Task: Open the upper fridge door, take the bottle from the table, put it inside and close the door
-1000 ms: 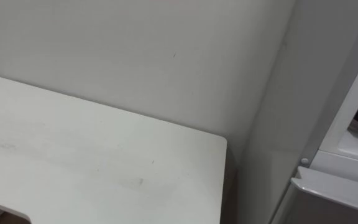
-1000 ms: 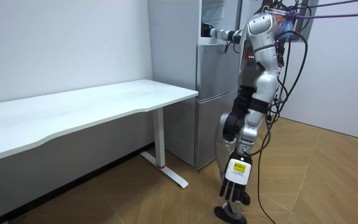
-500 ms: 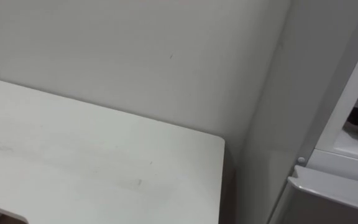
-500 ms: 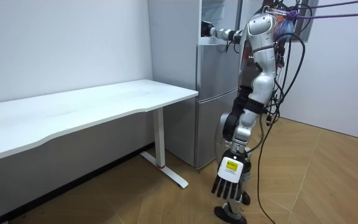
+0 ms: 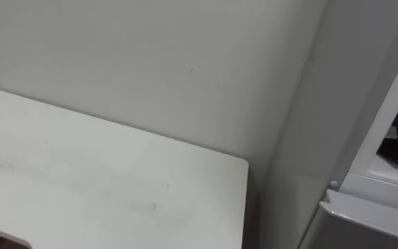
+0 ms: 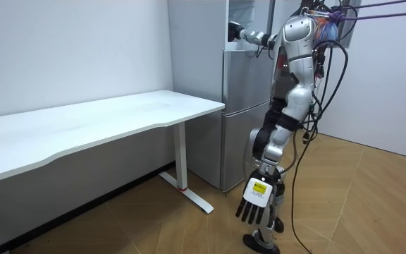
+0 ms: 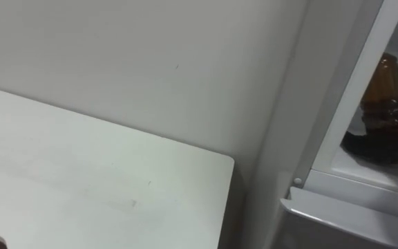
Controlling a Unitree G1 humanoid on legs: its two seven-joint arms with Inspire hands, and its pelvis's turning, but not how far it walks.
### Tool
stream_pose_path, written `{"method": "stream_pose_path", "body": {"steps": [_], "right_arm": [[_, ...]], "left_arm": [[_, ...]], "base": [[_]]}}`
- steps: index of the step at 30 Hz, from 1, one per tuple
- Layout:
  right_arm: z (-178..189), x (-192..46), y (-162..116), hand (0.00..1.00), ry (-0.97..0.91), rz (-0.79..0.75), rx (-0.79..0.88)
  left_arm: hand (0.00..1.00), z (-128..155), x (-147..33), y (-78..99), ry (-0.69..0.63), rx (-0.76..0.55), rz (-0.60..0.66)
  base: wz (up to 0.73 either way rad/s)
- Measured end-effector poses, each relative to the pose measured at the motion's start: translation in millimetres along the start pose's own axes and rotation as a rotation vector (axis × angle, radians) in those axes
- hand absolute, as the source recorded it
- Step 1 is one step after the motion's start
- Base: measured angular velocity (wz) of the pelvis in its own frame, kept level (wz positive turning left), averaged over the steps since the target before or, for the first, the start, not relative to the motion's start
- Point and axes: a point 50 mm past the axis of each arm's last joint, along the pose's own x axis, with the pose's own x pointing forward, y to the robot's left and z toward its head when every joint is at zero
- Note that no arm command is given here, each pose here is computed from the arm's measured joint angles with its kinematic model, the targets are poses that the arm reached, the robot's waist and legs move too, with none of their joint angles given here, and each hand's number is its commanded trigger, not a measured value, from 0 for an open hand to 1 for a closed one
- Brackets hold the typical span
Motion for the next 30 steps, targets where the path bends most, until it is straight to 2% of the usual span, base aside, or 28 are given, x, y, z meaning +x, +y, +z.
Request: {"method": "stream_pose_path", "body": {"steps": [10,21,30], "right_arm": [[-7.9,-4.9,0.4,0.00,0.008,-0.014,0.016],[-18.7,-20.0,6.2,0.00,-0.023,-0.112,0.180],[-22.1,-28.0,8.6,0.00,-0.060,-0.143,0.131]], "left_arm": [[0.00,5.7,-0.3,-2.5,-0.025,0.026,-0.010],[0.00,6.6,-0.4,-3.4,-0.028,0.044,0.036],[0.00,-1.4,-2.0,-9.8,-0.008,0.043,0.049]], "base": [[0.00],[0.00],[0.04]]}}
